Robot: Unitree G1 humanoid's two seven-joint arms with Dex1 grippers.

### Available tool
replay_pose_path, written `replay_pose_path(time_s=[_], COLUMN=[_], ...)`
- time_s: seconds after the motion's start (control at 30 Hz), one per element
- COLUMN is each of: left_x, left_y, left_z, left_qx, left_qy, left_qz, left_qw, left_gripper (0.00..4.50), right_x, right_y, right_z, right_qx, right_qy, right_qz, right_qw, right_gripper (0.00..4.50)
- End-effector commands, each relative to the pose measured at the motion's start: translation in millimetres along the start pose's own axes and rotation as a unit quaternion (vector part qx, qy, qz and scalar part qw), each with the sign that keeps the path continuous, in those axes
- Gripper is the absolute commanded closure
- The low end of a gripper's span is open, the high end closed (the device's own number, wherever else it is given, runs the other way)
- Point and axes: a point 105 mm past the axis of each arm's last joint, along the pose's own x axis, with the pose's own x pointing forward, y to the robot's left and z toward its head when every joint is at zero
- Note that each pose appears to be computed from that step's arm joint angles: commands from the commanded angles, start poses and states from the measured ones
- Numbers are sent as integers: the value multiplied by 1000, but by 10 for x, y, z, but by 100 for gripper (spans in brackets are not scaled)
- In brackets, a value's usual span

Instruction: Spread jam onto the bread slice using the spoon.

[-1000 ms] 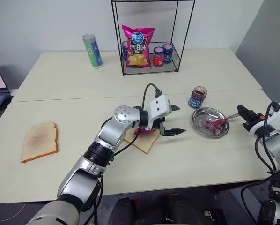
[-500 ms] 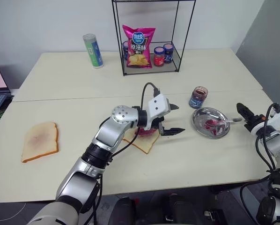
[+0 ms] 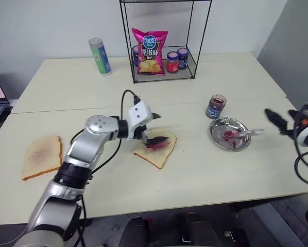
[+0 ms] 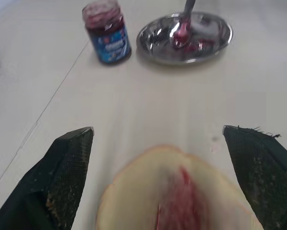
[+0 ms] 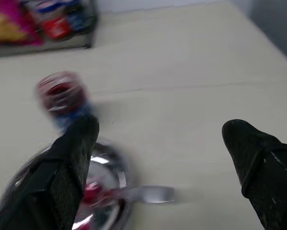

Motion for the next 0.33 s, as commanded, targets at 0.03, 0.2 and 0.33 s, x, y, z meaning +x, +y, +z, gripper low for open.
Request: replay_pose_path(time_s=[0.03, 0.2, 0.33], left_x=[-299, -611, -772], left_y=[36, -30, -164], left_z=[74, -78, -246], left_qx=[-7, -52, -71], left_qy=[-3, 26, 54], left_qz=[14, 25, 30], left_qw=[1000, 998, 996], left_gripper=[0, 0, 0], right_x=[-159, -446, -502], right_y=[659, 1148, 1248], right_z=[52, -184, -348], right_qx=[-62, -91, -82], right_qy=[32, 110, 134], right_qz=[169, 303, 327], right_qw=[983, 942, 932], right_gripper=[2, 2, 2])
